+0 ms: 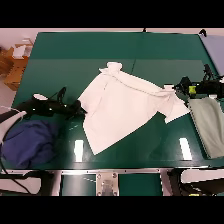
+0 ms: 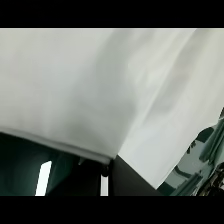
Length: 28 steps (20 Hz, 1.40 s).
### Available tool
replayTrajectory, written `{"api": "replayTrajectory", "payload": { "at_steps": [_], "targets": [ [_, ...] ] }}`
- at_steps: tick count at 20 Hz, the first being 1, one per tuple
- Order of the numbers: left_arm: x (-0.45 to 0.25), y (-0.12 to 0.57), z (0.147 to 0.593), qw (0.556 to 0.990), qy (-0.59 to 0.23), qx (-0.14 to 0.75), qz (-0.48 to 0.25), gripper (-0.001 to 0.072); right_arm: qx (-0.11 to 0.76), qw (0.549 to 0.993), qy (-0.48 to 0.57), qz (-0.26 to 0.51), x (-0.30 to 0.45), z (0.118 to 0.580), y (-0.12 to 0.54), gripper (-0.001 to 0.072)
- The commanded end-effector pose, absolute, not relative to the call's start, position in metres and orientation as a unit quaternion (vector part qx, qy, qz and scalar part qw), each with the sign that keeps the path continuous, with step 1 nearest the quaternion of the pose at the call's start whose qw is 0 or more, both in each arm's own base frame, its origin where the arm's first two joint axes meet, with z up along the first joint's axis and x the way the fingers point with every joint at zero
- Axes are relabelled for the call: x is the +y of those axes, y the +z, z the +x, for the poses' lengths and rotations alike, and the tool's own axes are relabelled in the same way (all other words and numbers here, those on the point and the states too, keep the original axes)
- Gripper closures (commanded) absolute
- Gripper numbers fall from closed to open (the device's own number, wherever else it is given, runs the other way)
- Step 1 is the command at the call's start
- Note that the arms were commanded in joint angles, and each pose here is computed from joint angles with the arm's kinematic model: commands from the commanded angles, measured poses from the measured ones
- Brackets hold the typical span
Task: Fold the shirts.
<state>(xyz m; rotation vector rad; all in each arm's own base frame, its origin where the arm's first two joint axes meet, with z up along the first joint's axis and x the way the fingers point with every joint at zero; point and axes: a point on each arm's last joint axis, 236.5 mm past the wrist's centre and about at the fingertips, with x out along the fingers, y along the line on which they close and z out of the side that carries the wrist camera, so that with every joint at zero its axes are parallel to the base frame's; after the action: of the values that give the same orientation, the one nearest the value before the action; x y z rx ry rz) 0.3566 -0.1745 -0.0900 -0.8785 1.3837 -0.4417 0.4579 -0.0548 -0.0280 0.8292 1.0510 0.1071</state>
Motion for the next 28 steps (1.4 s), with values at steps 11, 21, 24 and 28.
{"api": "replayTrajectory", "payload": {
  "at_steps": [11,21,24,28],
  "targets": [
    [-0.082,-0.038,0.534,0.769,-0.195,0.526,-0.308,0.0682,0.558,0.71,0.038,0.428,0.0,0.399,-0.076,0.0694],
    [-0.017,0.019,0.474,0.67,-0.221,0.614,-0.356,0.0137,0.508,0.792,0.066,0.332,-0.069,0.438,0.007,0.0356],
    [0.005,-0.009,0.425,0.622,-0.172,0.693,-0.322,0.0137,0.54,0.764,0.045,0.351,-0.094,0.418,-0.021,0.0431],
    [-0.001,-0.044,0.381,0.596,-0.157,0.722,-0.315,0.0174,0.585,0.72,0.074,0.366,-0.088,0.399,-0.055,0.0431]
  ]
}}
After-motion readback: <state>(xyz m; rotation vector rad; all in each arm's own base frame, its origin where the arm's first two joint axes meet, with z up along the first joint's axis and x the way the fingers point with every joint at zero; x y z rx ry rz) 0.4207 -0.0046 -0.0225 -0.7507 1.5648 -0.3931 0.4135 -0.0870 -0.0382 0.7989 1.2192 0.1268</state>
